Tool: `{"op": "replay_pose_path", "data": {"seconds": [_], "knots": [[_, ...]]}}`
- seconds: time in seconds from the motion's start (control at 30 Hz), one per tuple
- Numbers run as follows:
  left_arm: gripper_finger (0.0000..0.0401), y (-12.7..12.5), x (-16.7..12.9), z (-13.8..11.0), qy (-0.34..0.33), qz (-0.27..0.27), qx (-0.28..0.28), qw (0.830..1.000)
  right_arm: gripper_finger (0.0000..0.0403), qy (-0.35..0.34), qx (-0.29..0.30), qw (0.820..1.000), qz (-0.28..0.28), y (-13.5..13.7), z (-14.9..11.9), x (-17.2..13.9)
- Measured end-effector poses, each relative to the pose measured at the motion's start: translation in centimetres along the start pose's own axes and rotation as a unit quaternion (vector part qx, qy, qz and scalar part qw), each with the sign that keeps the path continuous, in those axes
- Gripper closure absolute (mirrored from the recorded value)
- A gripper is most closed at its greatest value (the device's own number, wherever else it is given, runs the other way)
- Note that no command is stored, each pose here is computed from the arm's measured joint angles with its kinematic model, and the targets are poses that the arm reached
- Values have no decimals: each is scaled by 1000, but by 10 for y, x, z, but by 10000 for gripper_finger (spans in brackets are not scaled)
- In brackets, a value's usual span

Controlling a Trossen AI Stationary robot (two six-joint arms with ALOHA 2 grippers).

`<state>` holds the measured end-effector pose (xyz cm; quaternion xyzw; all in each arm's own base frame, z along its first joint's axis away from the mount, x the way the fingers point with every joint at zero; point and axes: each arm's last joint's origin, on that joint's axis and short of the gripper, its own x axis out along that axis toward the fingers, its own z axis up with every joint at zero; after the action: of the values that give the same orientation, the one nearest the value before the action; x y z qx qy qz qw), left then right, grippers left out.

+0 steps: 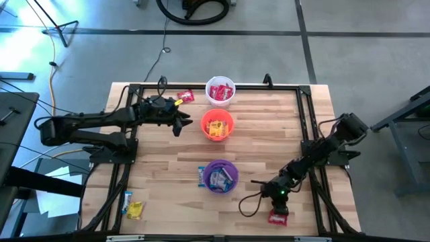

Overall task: Sort candy
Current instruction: Put the red candy into the white bucket

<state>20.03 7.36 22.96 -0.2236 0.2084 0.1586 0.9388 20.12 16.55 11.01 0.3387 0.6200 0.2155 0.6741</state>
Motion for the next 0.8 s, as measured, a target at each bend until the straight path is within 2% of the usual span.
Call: {"op": "replay_pose_path", "data": {"seconds": [0.13, 0.23, 0.33, 0.4, 0.47, 0.57, 0.8], "knots": [[247, 0, -5, 2, -9, -1, 8, 1000, 387, -33, 29, 999, 21, 6, 7, -18], [247, 2, -10, 5, -22, 5, 5, 1000, 396, -86, 52, 994, 31, 10, 15, -40], [247, 6, -16, 9, -38, 11, 0, 999, 400, -170, 76, 982, 12, 8, 22, -69], [247, 8, -19, 11, -46, 16, -2, 999, 399, -231, 102, 967, -20, 1, 27, -92], [247, 10, -22, 13, -54, 20, -4, 998, 399, -299, 116, 944, -70, -5, 32, -120], [247, 13, -24, 14, -58, 23, -8, 998, 401, -400, 112, 900, -130, -10, 43, -167], [247, 17, -25, 16, -62, 24, -11, 998, 402, -539, 116, 796, -248, -47, 74, -274]]}}
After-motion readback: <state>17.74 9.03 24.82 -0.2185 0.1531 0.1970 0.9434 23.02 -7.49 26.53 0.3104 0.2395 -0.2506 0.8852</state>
